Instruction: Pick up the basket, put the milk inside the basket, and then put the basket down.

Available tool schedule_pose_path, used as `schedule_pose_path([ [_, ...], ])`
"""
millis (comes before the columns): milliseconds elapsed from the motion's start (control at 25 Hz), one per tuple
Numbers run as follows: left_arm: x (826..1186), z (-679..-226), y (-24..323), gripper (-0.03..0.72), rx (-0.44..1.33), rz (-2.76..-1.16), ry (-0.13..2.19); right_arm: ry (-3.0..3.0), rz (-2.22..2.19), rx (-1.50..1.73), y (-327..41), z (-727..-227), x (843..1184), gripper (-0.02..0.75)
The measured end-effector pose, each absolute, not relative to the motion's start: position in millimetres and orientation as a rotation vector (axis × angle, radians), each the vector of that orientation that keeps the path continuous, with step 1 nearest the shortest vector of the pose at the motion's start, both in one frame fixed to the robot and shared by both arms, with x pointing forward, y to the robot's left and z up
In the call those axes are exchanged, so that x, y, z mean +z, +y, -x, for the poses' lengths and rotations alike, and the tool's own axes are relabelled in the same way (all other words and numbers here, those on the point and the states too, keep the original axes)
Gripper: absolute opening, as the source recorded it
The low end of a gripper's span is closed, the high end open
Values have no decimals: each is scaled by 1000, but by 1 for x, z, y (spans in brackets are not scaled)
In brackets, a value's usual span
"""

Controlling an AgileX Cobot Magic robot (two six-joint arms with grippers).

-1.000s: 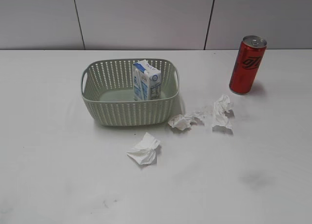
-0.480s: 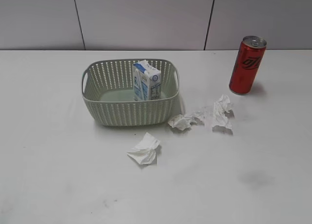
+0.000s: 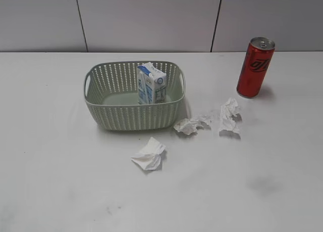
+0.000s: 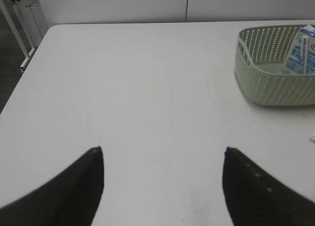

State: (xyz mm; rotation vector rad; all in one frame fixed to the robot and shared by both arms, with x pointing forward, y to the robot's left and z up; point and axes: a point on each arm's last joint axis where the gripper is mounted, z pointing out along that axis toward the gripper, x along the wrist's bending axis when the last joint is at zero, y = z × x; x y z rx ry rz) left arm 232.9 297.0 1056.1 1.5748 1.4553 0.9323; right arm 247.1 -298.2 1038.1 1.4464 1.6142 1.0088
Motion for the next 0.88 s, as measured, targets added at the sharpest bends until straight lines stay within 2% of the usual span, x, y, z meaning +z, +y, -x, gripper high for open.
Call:
schedule_pose_path([
  [880, 1055, -233, 297, 552, 931, -1575, 1460, 1606, -1456, 1009, -298, -247, 1038, 591],
])
